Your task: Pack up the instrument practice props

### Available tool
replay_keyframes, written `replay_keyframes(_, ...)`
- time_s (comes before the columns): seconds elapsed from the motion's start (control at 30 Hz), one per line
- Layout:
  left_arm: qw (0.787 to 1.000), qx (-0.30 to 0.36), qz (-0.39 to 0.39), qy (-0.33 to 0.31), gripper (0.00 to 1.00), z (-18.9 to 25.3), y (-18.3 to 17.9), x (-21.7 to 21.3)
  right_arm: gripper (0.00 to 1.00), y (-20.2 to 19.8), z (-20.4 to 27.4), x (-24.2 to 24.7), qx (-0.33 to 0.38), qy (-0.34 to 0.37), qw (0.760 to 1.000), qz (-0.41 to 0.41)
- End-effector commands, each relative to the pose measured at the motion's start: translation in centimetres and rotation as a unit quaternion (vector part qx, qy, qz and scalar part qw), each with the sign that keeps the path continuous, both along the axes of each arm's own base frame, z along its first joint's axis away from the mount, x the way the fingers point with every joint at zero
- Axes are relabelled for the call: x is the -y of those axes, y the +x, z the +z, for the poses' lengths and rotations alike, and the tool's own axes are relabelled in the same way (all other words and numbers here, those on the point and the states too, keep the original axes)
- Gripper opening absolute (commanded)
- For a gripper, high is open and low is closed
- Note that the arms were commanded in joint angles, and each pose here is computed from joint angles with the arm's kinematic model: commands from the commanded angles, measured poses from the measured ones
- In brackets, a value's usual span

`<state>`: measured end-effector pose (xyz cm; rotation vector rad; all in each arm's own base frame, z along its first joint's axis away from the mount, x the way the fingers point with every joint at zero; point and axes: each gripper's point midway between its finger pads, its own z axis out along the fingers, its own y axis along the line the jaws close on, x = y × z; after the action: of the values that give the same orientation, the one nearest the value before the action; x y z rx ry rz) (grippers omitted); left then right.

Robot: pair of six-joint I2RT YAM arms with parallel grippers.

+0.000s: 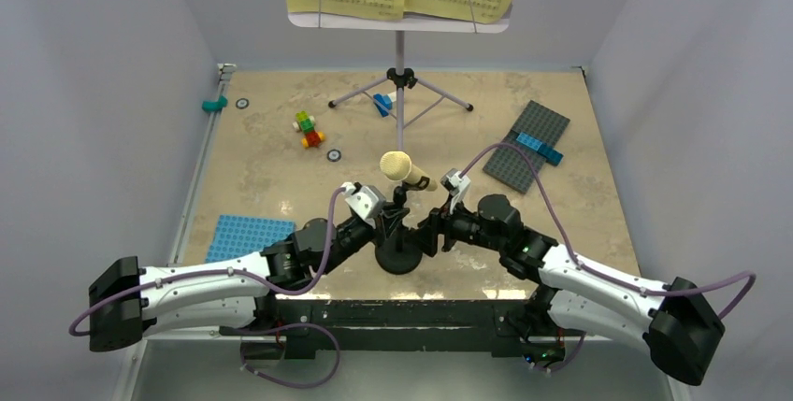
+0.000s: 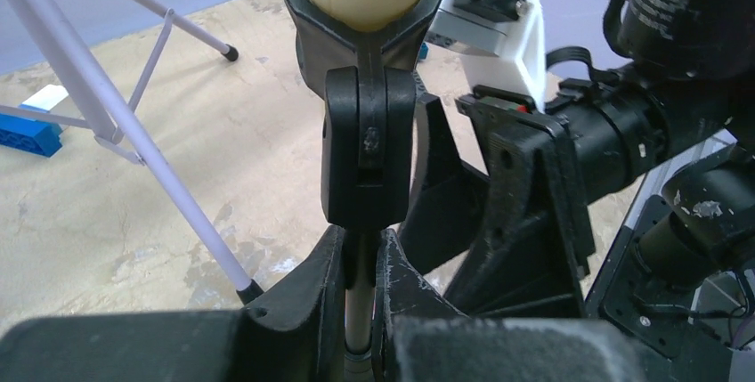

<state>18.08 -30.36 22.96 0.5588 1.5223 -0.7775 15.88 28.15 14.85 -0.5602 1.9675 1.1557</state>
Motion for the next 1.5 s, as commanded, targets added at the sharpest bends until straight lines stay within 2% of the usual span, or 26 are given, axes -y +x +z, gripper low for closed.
replay_keyframes(0.0, 1.0, -0.003, -0.023, -0.01, 0.0, 0.3, -1.4, 1.5, 0.63, 1.7, 2.6, -0.9, 0.054, 0.039, 0.998, -0.021)
replay_keyframes(0.17, 1.0, -0.006, -0.016, -0.011, 0.0, 0.0, -1.3, 1.5, 0.49, 1.3, 2.0, -0.9, 0.056, 0.031, 0.998, -0.012)
replay_keyframes(0.23, 1.0, -0.007, -0.014, -0.012, 0.0, 0.1, -1.2, 1.4, 0.47, 1.0, 1.8, -0.8, 0.06, 0.03, 0.998, -0.005)
replay_keyframes(0.5, 1.0, -0.011, -0.01, -0.014, 0.0, -0.2, -1.2, 1.1, 0.51, 0.3, 0.7, -0.5, 0.068, 0.011, 0.998, 0.012)
replay_keyframes(0.6, 1.0, -0.011, -0.011, -0.015, 0.0, -0.2, -1.3, 1.1, 0.48, 0.5, 0.6, -0.4, 0.071, 0.01, 0.997, 0.007)
replay_keyframes(0.83, 1.0, -0.016, -0.015, -0.014, 0.0, -0.5, -1.4, 1.3, 0.21, 0.7, 1.0, -0.9, 0.095, 0.009, 0.995, 0.015)
replay_keyframes(0.97, 1.0, -0.021, -0.015, -0.013, 0.0, -0.8, -1.4, 1.3, 0.0, 0.6, 1.0, -1.1, 0.14, -0.005, 0.99, 0.019)
replay_keyframes(1.23, 0.999, -0.036, -0.006, -0.004, 0.0, -1.8, -1.4, 1.2, 0.0, 2.0, 1.3, -0.3, 0.27, -0.079, 0.958, -0.053)
replay_keyframes(1.47, 0.999, -0.046, 0.002, -0.001, 0.0, -2.6, -1.4, 0.9, 0.0, 2.4, 2.1, 0.3, 0.389, -0.171, 0.9, -0.102)
